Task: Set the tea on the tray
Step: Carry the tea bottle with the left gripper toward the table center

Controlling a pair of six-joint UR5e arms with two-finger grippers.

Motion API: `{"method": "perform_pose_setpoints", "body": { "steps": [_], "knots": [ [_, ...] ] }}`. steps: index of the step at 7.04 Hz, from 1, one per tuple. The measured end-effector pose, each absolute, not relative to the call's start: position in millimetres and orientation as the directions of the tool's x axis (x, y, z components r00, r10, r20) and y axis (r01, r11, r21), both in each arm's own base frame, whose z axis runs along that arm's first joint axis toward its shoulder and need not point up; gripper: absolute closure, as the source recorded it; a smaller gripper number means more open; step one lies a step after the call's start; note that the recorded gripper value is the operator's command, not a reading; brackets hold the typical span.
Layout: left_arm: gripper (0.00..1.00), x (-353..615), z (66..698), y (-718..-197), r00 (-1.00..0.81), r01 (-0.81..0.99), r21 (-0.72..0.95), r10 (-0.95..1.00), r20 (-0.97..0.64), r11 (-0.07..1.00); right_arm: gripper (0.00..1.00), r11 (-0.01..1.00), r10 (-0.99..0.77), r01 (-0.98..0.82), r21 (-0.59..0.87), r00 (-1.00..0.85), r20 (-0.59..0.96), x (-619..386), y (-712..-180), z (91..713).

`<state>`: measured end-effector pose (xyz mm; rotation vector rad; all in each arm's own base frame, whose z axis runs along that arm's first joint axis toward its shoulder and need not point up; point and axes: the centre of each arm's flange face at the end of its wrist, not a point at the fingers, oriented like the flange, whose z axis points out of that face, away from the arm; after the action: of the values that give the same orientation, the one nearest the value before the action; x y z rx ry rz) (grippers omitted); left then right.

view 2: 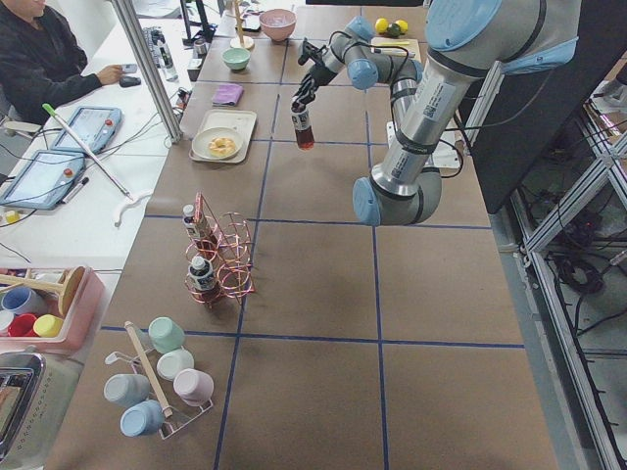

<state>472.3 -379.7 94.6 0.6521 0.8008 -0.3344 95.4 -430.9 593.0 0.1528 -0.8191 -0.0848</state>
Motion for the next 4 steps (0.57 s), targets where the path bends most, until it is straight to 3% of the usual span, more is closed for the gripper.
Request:
{"method": "perform_pose_setpoints", "body": {
  "steps": [4],
  "knots": [
    [0.96, 526.6, 75.4, -390.9, 0.650, 0.527, 0.396, -0.056, -0.758, 0.752, 0.00, 0.986, -0.134, 0.016, 0.169, 0.680, 0.721, 95.5, -431.1, 592.7]
  ]
}}
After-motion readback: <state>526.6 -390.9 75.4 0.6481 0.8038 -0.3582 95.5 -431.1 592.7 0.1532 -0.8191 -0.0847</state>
